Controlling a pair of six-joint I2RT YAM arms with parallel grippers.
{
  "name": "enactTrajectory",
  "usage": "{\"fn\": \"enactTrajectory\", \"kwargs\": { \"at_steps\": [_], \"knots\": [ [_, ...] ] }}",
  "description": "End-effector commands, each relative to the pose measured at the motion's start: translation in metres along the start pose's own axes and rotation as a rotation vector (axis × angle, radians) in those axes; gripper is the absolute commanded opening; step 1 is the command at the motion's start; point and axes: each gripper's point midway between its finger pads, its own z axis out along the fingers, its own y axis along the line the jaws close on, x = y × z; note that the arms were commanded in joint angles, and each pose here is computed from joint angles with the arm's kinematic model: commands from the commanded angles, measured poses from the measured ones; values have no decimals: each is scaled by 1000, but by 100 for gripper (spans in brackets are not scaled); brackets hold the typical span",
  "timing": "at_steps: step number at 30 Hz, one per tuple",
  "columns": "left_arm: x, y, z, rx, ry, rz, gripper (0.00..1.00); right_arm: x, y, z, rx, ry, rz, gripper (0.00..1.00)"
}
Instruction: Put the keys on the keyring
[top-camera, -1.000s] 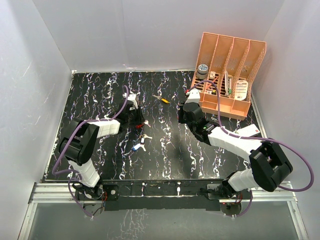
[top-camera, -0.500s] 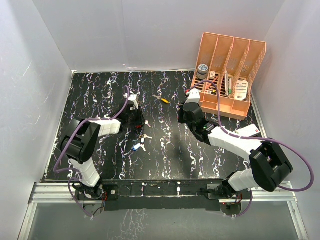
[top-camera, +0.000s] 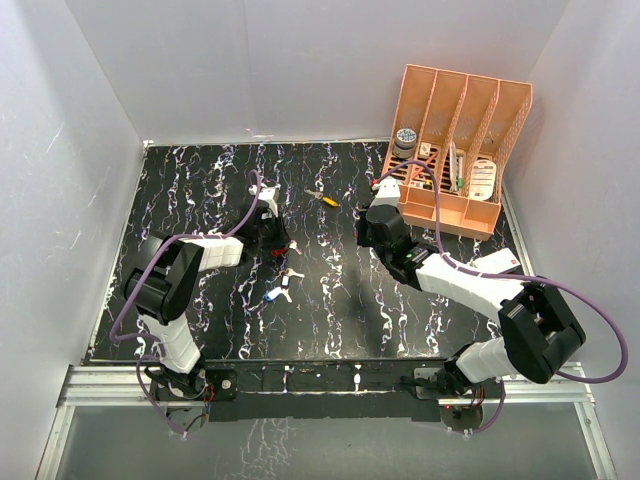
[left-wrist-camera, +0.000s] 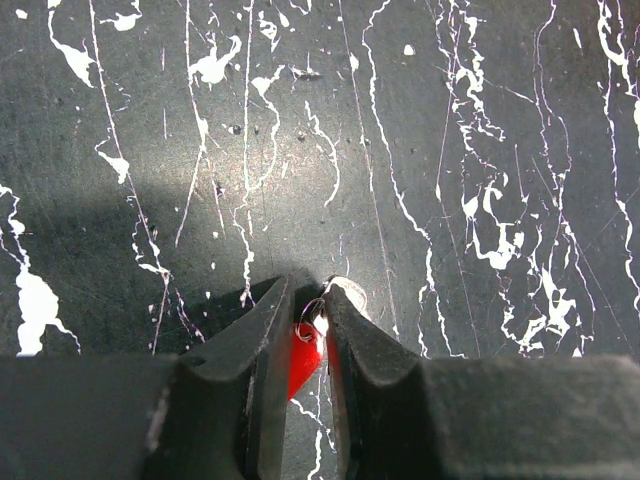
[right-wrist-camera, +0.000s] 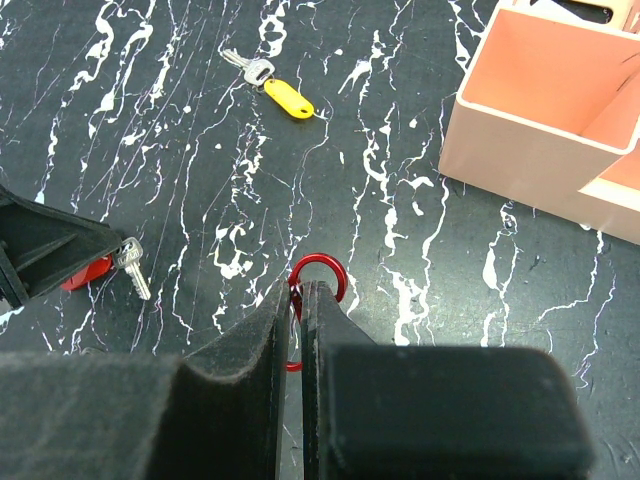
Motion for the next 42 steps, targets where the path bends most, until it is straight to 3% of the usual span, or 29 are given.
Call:
{"fn": "enactTrajectory", "kwargs": {
  "at_steps": [1,16,18,21,42],
  "knots": [
    [-11,-5,-5,10,-20,18,18,-31,7,-5,-10,-84,15,0],
    [-28,-12,-18,23,-59,27,5,-32,7,-5,-11,-82,13,0],
    [-33,-15,-21,30,-65,31,8,-32,8,-5,-12,-81,13,0],
    [-34,-16,-22,27,-55,36,23,-32,7,-5,-12,-81,13,0],
    [-23,-5,-23,-17,-29,36,29,-33,7,-6,-12,-82,14,0]
  ]
}}
